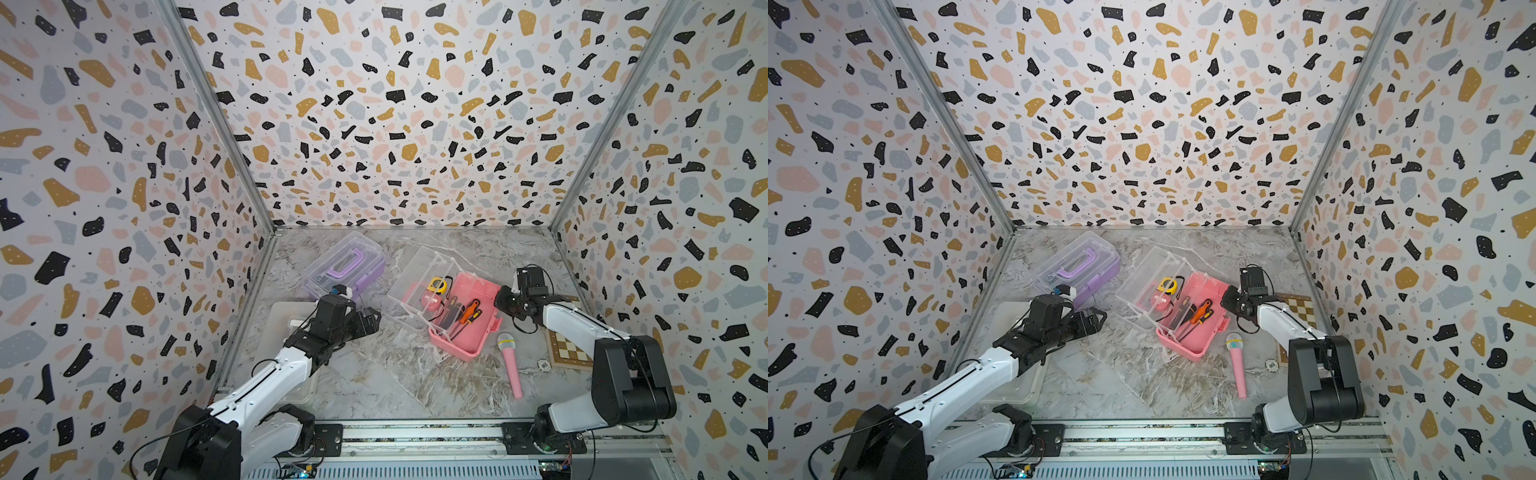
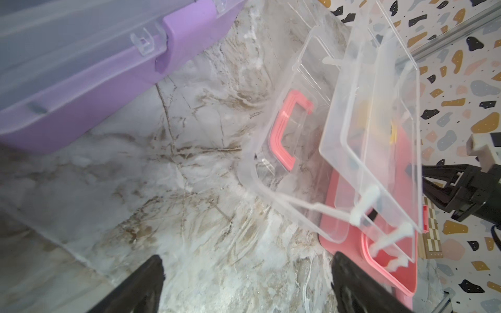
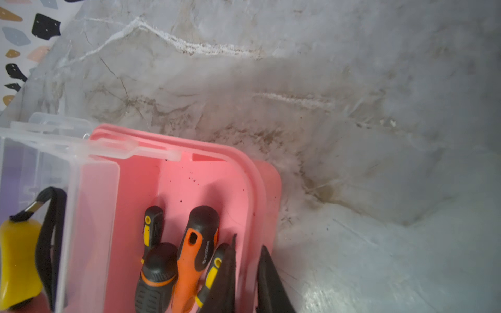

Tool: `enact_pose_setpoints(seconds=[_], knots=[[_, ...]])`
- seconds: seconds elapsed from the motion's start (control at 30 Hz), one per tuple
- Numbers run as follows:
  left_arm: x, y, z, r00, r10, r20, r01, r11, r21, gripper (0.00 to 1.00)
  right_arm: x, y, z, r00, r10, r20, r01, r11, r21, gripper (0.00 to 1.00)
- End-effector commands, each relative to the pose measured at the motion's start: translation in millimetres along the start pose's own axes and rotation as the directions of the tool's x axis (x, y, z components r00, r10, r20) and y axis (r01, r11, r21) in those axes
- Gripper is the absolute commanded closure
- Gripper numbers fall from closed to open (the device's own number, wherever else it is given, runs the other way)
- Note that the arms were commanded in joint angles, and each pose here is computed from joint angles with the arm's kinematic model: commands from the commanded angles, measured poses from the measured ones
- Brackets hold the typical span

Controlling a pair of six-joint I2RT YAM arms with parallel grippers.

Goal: Close toolboxes
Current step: Move the toolbox to the center of the board, then close the toolbox at the center of the board.

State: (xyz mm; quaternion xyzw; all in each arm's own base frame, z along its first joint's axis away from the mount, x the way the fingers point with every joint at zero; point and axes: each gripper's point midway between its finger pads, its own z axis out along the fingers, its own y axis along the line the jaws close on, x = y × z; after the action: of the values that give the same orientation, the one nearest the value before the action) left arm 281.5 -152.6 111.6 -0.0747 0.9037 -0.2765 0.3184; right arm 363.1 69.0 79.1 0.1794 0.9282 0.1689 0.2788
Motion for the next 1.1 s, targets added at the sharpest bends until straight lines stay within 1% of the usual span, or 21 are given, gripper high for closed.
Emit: enact_pose_setpoints(seconds=[0.0,0.1,0.23,0.4,0.53,0.6,0.7,0.77,0.8,0.9,0.93,1.07], knots=[[8.7,10.7,3.7,1.000,-0.016,-0.020,0.015,0.999,-0.032,0.09,11.0,6.6,-4.6,0.995,-0.096,-0.039,0.094,0.995,-0.041,0.96],[20.6,19.5,7.5,0.998,-0.022,-0.056,0.019,0.998,-0.054,0.12,14.8,11.1,-4.1,0.993,-0.108,-0.056,0.104,0.992,-0.072,0.95],[33.4,18.9,11.6,0.994,-0.029,-0.107,0.026,0.999,-0.030,0.27,14.4,17.2,-5.8,0.993,-0.103,-0.054,0.097,0.990,-0.104,0.92],[37.0,11.8,15.8,0.989,-0.027,-0.145,0.026,1.000,-0.004,0.37,14.2,22.8,-8.2,0.994,-0.099,-0.054,0.091,0.987,-0.132,0.89],[31.9,3.2,21.6,0.989,-0.015,-0.147,0.016,1.000,0.008,0.38,17.6,24.9,-7.9,0.994,-0.093,-0.065,0.083,0.985,-0.151,0.87],[30.9,-2.8,25.4,0.988,-0.003,-0.152,0.005,1.000,0.016,0.43,18.6,26.2,-7.3,0.994,-0.090,-0.068,0.078,0.984,-0.161,0.87],[34.0,-8.8,32.5,0.986,0.017,-0.167,-0.015,1.000,0.015,0.44,18.9,27.8,-7.5,0.994,-0.088,-0.070,0.075,0.983,-0.169,0.86],[36.7,-11.6,37.4,0.984,0.023,-0.177,-0.020,1.000,0.020,0.48,18.8,28.9,-8.4,0.994,-0.087,-0.069,0.074,0.982,-0.174,0.86],[37.6,-12.2,39.6,0.983,0.024,-0.180,-0.021,1.000,0.020,0.51,18.7,28.8,-8.5,0.994,-0.085,-0.069,0.072,0.982,-0.174,0.86],[40.7,-11.1,44.2,0.981,0.028,-0.191,-0.027,1.000,0.007,0.53,18.7,28.7,-9.8,0.994,-0.088,-0.068,0.075,0.982,-0.172,0.86],[42.4,-10.9,45.3,0.980,0.032,-0.197,-0.032,0.999,0.003,0.56,19.1,28.0,-10.2,0.994,-0.089,-0.069,0.076,0.983,-0.170,0.86],[46.4,-8.4,44.4,0.978,0.028,-0.208,-0.033,0.999,-0.018,0.57,17.1,26.7,-12.7,0.994,-0.089,-0.058,0.079,0.984,-0.158,0.86]])
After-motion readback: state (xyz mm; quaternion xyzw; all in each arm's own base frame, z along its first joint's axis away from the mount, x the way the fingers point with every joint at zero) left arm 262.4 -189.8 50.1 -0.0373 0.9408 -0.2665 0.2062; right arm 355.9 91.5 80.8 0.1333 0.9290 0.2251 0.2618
